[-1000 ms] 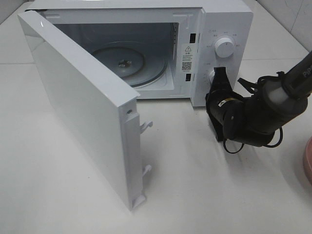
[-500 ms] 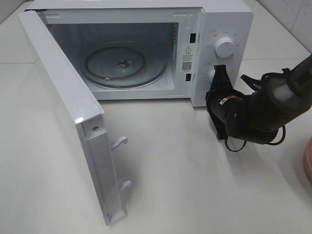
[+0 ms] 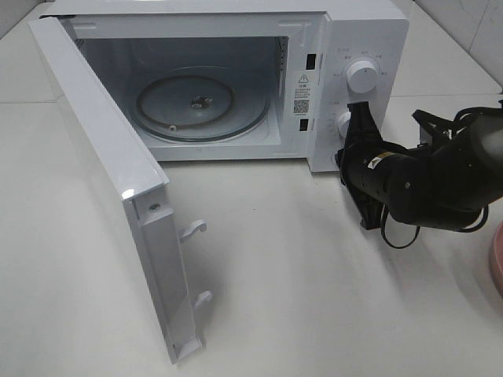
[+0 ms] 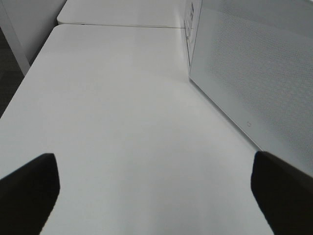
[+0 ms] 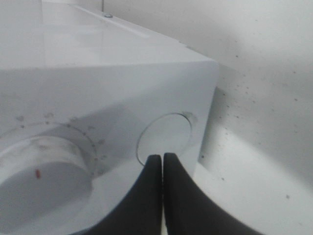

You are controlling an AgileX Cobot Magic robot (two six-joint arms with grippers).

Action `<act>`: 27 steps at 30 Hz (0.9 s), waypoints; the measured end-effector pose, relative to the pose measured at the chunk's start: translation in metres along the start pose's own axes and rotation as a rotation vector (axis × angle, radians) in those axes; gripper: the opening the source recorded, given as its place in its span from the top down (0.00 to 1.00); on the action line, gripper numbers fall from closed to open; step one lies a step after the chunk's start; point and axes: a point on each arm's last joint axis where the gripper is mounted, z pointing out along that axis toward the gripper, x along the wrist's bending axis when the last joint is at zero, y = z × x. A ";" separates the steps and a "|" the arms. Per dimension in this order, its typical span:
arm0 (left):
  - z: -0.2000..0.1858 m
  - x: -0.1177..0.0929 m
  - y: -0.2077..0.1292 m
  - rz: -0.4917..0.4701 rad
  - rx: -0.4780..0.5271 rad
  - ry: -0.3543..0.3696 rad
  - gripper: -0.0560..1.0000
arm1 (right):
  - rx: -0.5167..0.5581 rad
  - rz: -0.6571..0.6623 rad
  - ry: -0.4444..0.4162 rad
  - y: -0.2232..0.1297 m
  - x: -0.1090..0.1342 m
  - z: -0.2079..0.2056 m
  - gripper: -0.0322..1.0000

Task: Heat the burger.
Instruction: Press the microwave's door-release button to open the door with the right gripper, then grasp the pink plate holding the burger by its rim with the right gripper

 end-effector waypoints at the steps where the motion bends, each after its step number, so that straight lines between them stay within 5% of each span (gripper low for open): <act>1: 0.000 0.000 0.000 0.000 0.000 0.000 0.01 | 0.000 0.000 0.000 0.000 0.000 0.000 0.97; 11: 0.000 0.000 0.000 0.000 0.000 0.000 0.01 | 0.082 -0.118 -0.094 0.003 0.007 -0.033 0.97; 27: 0.000 0.000 0.000 0.000 0.000 0.000 0.01 | 0.355 -0.627 -0.215 0.001 0.034 -0.089 0.96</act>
